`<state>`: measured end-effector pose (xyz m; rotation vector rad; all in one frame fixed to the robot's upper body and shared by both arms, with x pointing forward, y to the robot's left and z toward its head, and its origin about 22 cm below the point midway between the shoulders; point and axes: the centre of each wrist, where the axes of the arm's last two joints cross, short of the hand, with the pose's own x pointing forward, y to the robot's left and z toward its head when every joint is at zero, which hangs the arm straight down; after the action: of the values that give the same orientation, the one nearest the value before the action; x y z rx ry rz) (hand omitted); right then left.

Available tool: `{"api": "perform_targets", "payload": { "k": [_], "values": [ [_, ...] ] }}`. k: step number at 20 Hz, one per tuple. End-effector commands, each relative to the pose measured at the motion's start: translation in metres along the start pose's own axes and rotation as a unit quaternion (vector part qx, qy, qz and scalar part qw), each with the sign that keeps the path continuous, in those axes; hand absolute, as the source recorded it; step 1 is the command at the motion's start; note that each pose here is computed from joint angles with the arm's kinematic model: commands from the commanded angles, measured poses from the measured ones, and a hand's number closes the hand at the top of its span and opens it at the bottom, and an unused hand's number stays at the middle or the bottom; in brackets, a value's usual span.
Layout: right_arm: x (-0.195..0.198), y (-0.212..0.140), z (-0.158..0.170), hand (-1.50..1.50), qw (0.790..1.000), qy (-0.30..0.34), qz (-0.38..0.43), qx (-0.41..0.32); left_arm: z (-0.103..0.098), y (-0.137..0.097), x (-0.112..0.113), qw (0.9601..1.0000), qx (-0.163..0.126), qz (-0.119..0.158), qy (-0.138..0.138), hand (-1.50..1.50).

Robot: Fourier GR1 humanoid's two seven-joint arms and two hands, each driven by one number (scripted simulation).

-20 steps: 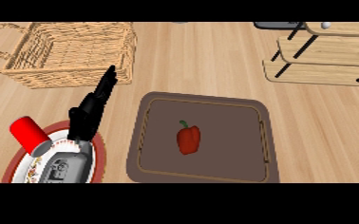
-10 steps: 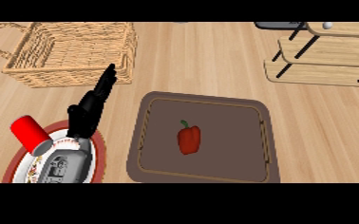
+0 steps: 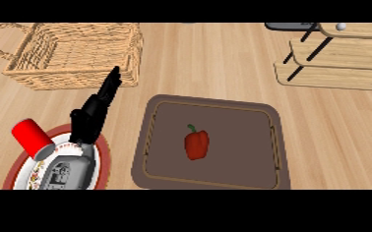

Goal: Pick the lemon from the tray and place it in the tiered shelf

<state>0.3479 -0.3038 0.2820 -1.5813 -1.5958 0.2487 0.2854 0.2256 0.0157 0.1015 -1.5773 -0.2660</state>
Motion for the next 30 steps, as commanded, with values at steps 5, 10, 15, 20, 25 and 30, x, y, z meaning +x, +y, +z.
{"api": "perform_targets", "payload": {
  "k": [5,10,15,20,25,30],
  "values": [
    [-0.037,0.022,-0.013,1.50,0.986,0.050,-0.151,-0.047,0.004,-0.007,-0.005,0.9999,-0.007,0.003,-0.007,0.00],
    [-0.050,0.024,-0.040,1.50,0.984,0.047,-0.169,-0.039,-0.003,0.000,0.004,0.9999,0.009,-0.008,-0.011,0.00],
    [-0.068,0.034,-0.051,1.50,0.984,0.041,-0.169,-0.033,-0.006,-0.012,-0.009,1.0000,0.002,-0.005,0.004,0.00],
    [-0.098,0.056,-0.029,1.50,0.994,0.094,-0.015,-0.048,0.001,0.010,0.003,0.9999,0.007,-0.001,-0.007,0.00],
    [-0.102,0.055,-0.023,-1.50,0.989,0.141,-0.018,-0.048,-0.008,-0.013,0.005,0.9999,0.010,0.003,0.004,0.00],
    [-0.110,0.029,-0.029,-1.50,0.982,0.147,-0.089,-0.073,0.012,-0.001,0.012,1.0000,0.000,0.001,0.001,0.00]
  ]
}}
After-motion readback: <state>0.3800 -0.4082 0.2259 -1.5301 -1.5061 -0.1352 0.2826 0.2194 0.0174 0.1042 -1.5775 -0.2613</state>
